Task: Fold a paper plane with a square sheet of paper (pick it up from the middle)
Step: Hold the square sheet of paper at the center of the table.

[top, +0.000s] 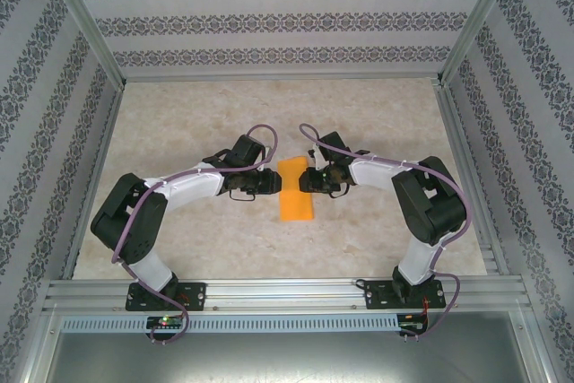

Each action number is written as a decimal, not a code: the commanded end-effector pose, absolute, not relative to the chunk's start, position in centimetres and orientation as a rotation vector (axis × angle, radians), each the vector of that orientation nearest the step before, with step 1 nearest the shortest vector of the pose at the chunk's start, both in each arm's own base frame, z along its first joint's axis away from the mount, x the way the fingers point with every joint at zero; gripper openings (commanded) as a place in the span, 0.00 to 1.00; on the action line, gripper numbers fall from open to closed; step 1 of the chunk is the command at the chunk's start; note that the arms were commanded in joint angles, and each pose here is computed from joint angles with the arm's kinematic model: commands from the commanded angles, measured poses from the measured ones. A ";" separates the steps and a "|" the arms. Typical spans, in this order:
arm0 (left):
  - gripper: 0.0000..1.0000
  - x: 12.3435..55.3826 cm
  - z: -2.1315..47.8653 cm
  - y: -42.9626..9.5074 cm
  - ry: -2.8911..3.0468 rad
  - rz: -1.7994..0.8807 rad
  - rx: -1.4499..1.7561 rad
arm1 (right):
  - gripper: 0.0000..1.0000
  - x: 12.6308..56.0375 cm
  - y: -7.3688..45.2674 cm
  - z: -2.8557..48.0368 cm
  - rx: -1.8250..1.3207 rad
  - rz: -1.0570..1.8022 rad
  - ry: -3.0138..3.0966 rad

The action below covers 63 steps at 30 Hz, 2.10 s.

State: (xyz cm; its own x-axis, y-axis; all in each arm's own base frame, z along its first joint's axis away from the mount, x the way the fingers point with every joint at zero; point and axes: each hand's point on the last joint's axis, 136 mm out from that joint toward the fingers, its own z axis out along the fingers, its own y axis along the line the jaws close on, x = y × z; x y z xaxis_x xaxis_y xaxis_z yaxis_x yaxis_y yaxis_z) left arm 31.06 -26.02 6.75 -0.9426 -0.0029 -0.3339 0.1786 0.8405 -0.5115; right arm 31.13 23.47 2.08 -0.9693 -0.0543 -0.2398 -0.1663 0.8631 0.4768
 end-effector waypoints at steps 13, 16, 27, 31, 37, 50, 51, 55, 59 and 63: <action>0.34 31.5 7.3 -25.2 2.692 -0.767 0.129 | 0.36 30.5 23.4 0.5 -0.209 0.656 2.899; 0.34 31.4 7.2 -25.2 2.694 -0.766 0.128 | 0.36 30.5 23.4 0.4 -0.209 0.648 2.906; 0.34 31.5 7.1 -25.2 2.694 -0.769 0.125 | 0.37 30.4 23.3 -0.1 -0.239 0.597 2.926; 0.34 31.4 6.9 -25.1 2.697 -0.770 0.119 | 0.37 30.4 23.2 -0.2 -0.254 0.577 2.932; 0.34 31.6 7.1 -25.2 2.692 -0.771 0.116 | 0.37 30.3 23.2 -0.4 -0.265 0.561 2.937; 0.34 32.6 7.5 -24.8 2.662 -0.750 0.057 | 0.38 30.5 23.0 -0.5 -0.291 0.536 2.941; 0.34 32.6 7.5 -24.8 2.661 -0.747 0.051 | 0.37 30.5 23.0 -0.5 -0.291 0.534 2.944; 0.34 32.9 7.6 -24.9 2.650 -0.755 0.034 | 0.37 30.5 23.1 -0.7 -0.291 0.531 2.950; 0.34 33.0 7.4 -25.5 2.645 -0.807 0.014 | 0.38 30.4 23.0 -0.8 -0.284 0.527 2.956; 0.33 33.2 7.1 -26.5 2.638 -0.887 -0.006 | 0.38 30.5 23.1 -0.7 -0.281 0.531 2.950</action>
